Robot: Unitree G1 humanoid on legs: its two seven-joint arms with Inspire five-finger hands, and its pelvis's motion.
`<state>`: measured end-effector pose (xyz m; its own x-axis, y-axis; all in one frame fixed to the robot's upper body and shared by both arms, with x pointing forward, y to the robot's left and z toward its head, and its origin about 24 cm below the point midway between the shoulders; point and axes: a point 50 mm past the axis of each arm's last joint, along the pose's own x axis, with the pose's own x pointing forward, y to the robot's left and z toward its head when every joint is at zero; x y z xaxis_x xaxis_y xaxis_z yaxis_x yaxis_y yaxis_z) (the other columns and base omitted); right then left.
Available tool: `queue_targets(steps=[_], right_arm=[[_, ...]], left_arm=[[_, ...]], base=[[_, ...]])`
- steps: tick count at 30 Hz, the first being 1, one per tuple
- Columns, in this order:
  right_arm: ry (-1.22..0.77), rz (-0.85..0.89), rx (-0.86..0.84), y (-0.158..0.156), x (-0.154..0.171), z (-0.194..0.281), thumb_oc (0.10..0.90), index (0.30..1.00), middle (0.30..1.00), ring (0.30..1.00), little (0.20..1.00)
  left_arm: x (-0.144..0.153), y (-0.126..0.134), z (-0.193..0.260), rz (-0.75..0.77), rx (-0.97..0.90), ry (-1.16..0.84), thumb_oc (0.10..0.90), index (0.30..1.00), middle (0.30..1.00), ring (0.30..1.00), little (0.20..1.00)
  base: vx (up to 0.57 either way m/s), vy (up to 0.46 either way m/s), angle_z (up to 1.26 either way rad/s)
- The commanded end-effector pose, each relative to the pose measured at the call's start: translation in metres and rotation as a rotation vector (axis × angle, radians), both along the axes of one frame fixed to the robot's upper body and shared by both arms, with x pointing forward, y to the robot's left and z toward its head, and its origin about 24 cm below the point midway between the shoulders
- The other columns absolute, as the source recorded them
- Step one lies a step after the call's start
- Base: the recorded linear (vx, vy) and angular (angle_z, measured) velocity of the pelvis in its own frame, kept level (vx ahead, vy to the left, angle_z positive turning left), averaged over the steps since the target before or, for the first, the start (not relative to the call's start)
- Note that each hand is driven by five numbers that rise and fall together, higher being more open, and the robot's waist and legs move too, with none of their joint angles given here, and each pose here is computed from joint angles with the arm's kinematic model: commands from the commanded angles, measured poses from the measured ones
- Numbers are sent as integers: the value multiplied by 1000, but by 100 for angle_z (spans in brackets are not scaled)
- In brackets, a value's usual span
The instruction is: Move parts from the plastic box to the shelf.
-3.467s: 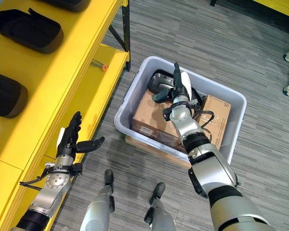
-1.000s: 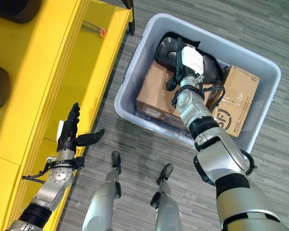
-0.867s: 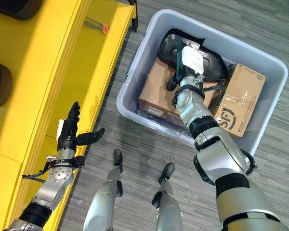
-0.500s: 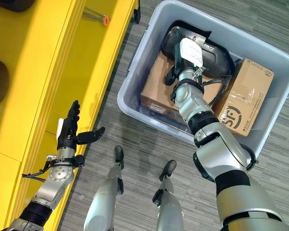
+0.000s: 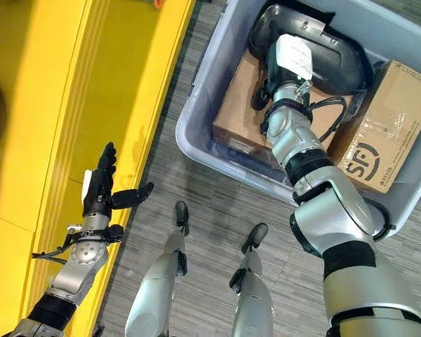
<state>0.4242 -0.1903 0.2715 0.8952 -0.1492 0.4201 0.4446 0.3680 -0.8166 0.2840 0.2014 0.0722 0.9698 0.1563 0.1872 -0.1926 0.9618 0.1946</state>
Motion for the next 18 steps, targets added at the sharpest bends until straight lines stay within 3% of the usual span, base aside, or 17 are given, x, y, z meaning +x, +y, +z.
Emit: queue_targets(steps=[1, 8, 9, 10, 11, 12, 13, 18], right_arm=[[-237, 8, -103, 14, -12, 86, 900, 1000, 1000, 1000, 1000], [-170, -74, -87, -11, -10, 75, 900, 1000, 1000, 1000, 1000], [-165, -82, -83, -14, -10, 74, 857, 940, 940, 940, 940], [-156, -92, -90, -16, -11, 74, 614, 599, 599, 599, 599], [-147, -101, -102, -18, -11, 75, 539, 495, 495, 495, 495], [-147, -101, -102, -18, -11, 75, 508, 451, 451, 451, 451], [-138, -111, -109, -21, -11, 76, 400, 300, 300, 300, 300], [-120, -120, -129, -24, -11, 73, 400, 300, 300, 300, 300]], left_arm=[[-8, 4, 43, -22, 15, -229, 900, 1000, 1000, 1000, 1000], [-10, 6, 40, -16, 16, -221, 900, 1000, 1000, 1000, 1000], [-9, 6, 40, -13, 17, -220, 900, 1000, 1000, 1000, 1000], [-10, 6, 40, -13, 20, -221, 900, 1000, 1000, 1000, 1000], [-10, 7, 41, -14, 19, -224, 900, 1000, 1000, 1000, 1000], [-10, 7, 41, -14, 18, -224, 900, 1000, 1000, 1000, 1000], [-11, 8, 41, -10, 17, -223, 900, 1000, 1000, 1000, 1000], [-12, 11, 38, 3, 16, -213, 900, 1000, 1000, 1000, 1000]], base=[[-17, 11, -5], [-27, 7, -6], [-39, 7, -7], [-63, 8, -5], [-54, 11, -3], [-56, 5, 0], [-40, 0, -1], [-30, 0, 0]])
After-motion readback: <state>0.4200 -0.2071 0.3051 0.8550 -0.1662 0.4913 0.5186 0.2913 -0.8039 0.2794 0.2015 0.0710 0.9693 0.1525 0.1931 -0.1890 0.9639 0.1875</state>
